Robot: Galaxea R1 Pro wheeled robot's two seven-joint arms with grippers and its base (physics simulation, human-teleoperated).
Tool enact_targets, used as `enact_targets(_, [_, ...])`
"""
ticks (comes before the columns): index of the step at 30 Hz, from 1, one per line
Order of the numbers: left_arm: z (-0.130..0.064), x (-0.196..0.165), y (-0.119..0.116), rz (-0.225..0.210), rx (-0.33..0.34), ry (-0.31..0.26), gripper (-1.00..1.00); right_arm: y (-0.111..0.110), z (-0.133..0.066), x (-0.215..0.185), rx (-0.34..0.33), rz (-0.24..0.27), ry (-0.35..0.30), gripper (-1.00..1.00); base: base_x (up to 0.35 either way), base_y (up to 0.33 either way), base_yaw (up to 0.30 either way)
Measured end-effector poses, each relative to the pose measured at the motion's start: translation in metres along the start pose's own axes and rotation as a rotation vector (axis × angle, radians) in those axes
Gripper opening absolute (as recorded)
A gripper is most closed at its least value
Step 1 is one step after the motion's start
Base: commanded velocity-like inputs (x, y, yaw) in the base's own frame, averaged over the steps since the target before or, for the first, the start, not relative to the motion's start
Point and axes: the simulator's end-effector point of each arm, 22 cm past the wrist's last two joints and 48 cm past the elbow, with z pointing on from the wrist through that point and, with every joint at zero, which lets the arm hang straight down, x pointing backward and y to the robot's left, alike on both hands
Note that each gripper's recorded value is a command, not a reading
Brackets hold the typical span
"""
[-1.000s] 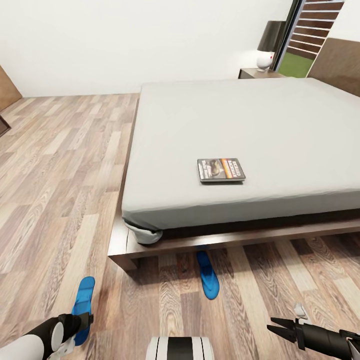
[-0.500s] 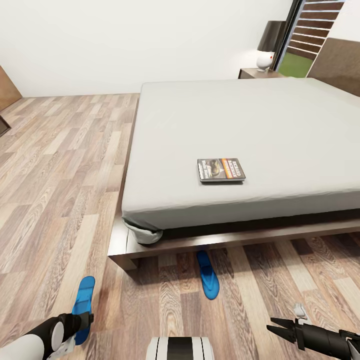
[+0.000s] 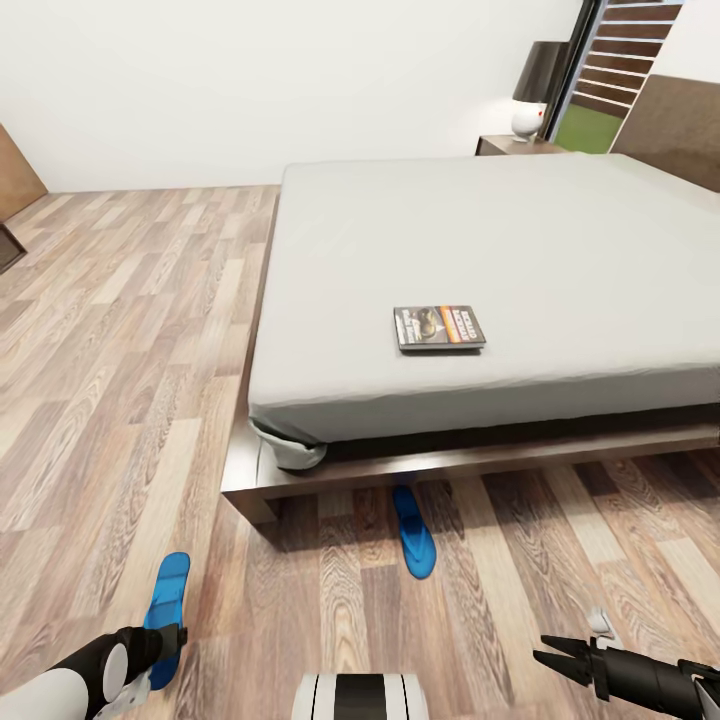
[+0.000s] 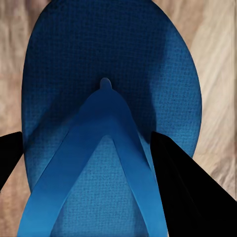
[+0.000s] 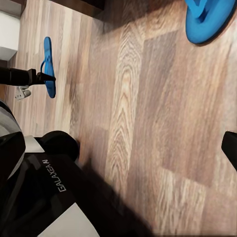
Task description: In the bedroom, move the book from the bed onto either nightstand, and place the two sandals side by side next to the bed.
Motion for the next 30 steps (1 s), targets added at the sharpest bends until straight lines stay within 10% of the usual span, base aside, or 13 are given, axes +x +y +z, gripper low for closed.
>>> enact_targets(30, [-0.0001,0.0073,0.0004,-0.001,-0.002,0.035,-1.00,-0.0006,0.0005,0.0004,0.003,-0.003,0.002,1.00,-0.033,-0.116,0.000])
